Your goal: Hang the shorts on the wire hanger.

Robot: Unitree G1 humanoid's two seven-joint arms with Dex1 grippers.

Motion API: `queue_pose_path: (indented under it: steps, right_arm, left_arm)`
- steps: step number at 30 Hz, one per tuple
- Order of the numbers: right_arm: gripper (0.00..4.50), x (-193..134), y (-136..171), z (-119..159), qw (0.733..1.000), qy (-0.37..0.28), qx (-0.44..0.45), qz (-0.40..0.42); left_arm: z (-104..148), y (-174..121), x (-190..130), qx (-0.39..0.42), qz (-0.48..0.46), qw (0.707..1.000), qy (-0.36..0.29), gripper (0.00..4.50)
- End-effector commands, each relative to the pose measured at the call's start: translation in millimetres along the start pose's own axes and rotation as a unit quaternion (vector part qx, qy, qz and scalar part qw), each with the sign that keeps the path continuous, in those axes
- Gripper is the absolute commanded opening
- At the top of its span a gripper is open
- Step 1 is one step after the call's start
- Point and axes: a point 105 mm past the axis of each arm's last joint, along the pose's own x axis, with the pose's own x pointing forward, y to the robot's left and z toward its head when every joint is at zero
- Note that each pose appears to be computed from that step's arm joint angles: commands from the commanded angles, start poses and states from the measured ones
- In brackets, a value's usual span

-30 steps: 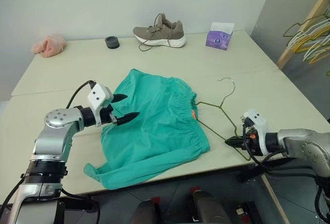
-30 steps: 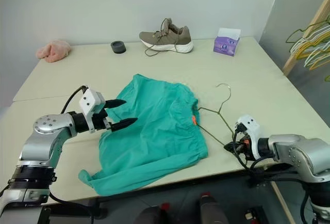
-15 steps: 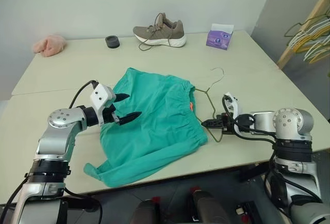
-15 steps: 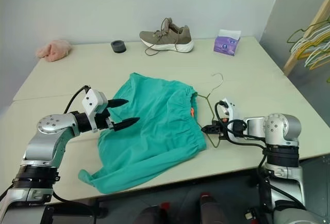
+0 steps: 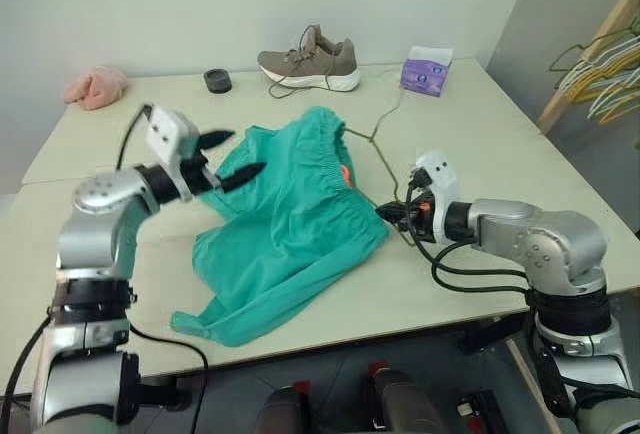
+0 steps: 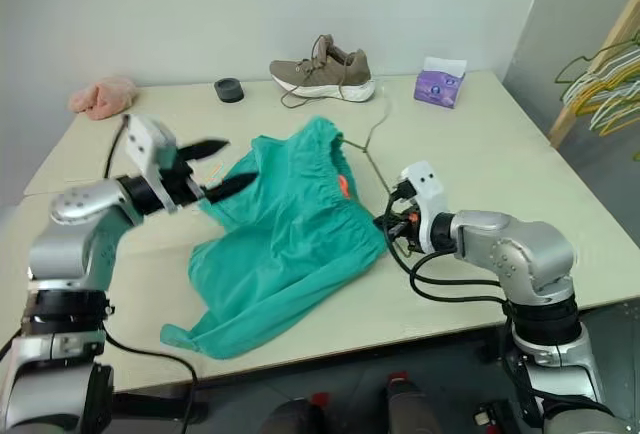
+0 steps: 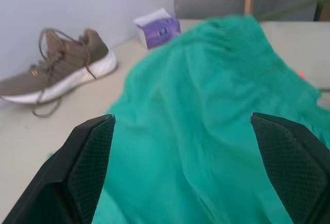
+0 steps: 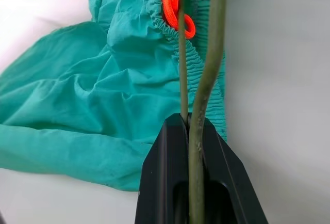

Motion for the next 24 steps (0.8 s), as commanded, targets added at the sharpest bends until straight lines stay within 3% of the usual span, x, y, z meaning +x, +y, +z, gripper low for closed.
queue_pose_path:
  steps: [1,7,14,18,24]
  right_arm:
    - [0.00,-0.2,1.8,19.2,0.997,-0.037,-0.070,-0.008]
    - [0.00,2.4,12.7,15.0,0.987,-0.025,-0.159,0.016]
    - [0.00,3.0,21.3,11.0,0.965,-0.011,-0.258,0.042]
    - [0.00,3.4,24.6,10.2,0.953,-0.007,-0.299,0.052]
    - [0.00,1.2,24.0,15.4,0.940,-0.014,-0.337,0.053]
  left_arm:
    - [28.8,13.6,-4.3,0.022,0.005,0.999,-0.035,4.46]
    - [25.7,-5.0,-3.8,0.137,-0.113,0.983,0.044,4.46]
    - [17.1,-16.2,7.7,0.220,-0.195,0.952,0.087,4.46]
    - [17.4,-18.7,16.5,0.218,-0.210,0.950,0.076,4.46]
    - [-11.5,-31.0,2.7,0.216,-0.279,0.924,0.147,4.46]
